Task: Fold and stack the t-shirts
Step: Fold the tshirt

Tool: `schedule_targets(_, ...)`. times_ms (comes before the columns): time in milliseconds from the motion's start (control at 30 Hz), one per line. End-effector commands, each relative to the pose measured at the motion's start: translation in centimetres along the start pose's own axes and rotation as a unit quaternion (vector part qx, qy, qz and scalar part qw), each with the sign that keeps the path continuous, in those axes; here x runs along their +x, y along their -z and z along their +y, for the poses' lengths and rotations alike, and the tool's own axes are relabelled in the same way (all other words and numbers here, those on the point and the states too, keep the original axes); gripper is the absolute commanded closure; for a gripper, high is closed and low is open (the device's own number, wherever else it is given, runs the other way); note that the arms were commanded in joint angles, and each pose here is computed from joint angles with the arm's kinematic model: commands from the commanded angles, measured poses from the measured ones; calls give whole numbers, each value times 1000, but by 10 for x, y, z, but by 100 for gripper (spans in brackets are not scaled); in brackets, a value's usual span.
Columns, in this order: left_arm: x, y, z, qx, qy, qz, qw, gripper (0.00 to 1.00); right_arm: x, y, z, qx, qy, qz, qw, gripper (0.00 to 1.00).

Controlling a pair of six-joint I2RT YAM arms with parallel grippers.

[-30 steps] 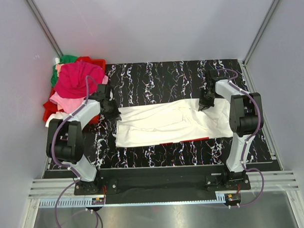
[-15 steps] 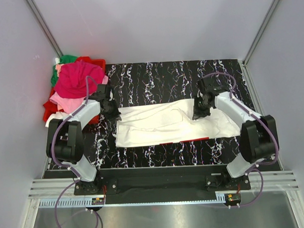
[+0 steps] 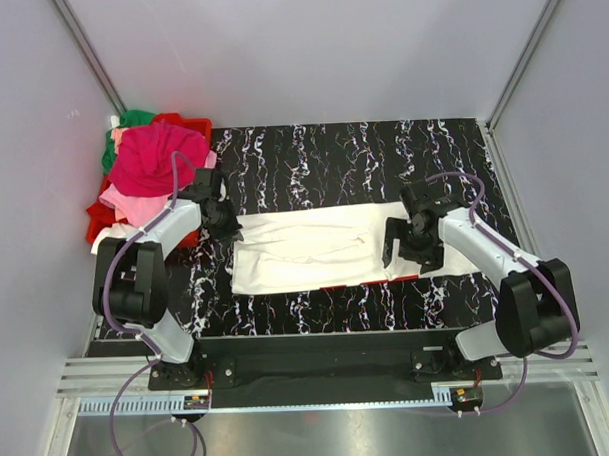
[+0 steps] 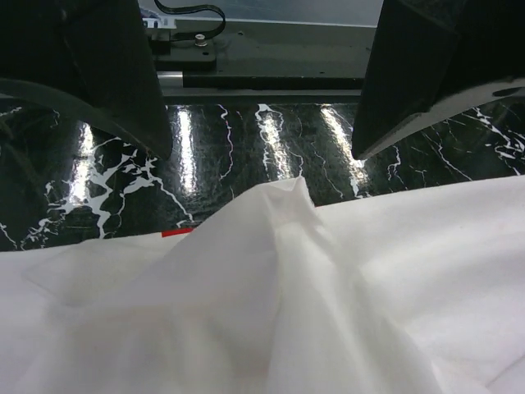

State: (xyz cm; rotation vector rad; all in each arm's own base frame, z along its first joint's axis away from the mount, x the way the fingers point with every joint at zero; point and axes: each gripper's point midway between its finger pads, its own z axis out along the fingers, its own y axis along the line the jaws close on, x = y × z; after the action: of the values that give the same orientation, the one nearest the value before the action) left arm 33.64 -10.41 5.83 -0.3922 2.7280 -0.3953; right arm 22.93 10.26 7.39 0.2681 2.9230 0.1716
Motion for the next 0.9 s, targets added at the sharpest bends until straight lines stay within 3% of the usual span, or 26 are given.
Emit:
schedule_targets(0,-6,4,-2,9,-2,-19,1000,100,-18,16,-3,23,-8,-47,999,0)
schedule_targets(133,-3,5,-2,7,-3,-16,1000,100,-48,13,-13,40,-36,-72,996,0)
schedule_targets(267,5,0,-4,1,-11,-6,1000,100,-74,-8,-31,58,-75,-57,994,0)
schedule_targets(400,16,-6,-6,-10,-17,8,1000,100,-86,-46,-56,129,-72,-2,989,0)
schedule_targets(533,32,-14,-4,-11,-16,26,999,100,-101,-72,-54,132,-65,23,989,0)
schedule_targets(700,69,-26,-3,-4,-20,64,998,100,-118,-103,-59,134,-62,64,987,2)
schedule_targets(733,79,-27,-7,4,-24,73,997,100,-142,-99,-54,124,-63,42,989,2)
schedule_targets(800,102,-32,-6,15,-25,93,995,100,-151,-107,-61,132,-65,68,987,3)
schedule_targets(833,112,-33,-11,21,-35,100,994,100,-185,-98,-53,119,-66,35,990,3)
schedule_targets(867,128,-34,-6,17,-36,115,993,100,-189,-115,-54,124,-63,51,989,3)
